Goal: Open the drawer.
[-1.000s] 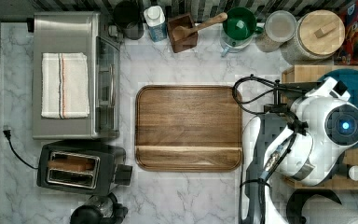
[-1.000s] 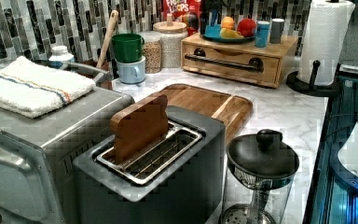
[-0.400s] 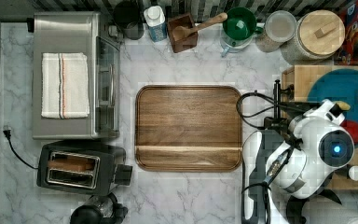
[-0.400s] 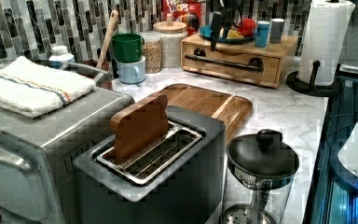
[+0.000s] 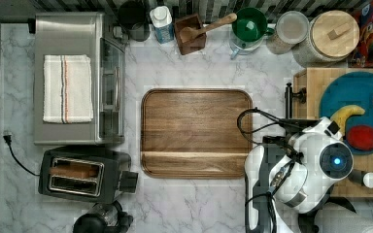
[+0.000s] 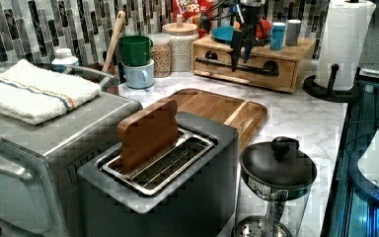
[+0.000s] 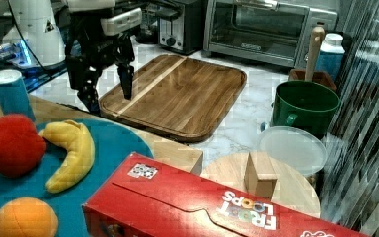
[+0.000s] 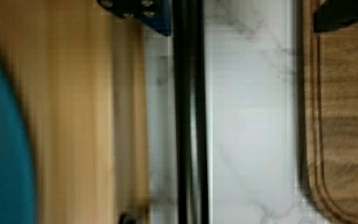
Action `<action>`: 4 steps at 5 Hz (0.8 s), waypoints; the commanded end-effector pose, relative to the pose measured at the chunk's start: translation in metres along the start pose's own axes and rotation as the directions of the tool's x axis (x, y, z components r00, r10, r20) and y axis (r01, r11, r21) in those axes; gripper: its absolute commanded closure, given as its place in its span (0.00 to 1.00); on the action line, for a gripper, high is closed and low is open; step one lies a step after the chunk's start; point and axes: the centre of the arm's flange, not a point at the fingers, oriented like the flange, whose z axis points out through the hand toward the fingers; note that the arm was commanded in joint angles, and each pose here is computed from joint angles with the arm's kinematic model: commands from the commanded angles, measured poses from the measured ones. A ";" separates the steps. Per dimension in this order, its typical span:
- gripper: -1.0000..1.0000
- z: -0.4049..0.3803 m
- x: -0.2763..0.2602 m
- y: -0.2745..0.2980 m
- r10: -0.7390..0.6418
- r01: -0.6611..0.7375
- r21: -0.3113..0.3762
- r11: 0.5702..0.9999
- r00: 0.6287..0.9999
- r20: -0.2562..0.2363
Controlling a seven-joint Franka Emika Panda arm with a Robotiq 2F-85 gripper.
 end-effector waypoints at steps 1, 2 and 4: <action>0.00 -0.004 0.030 -0.017 -0.010 0.000 -0.063 0.998 0.986 -0.167; 0.00 0.004 0.034 -0.023 -0.013 0.001 -0.070 0.998 0.984 -0.178; 0.00 0.013 0.043 -0.047 0.030 -0.041 -0.062 0.997 0.985 -0.171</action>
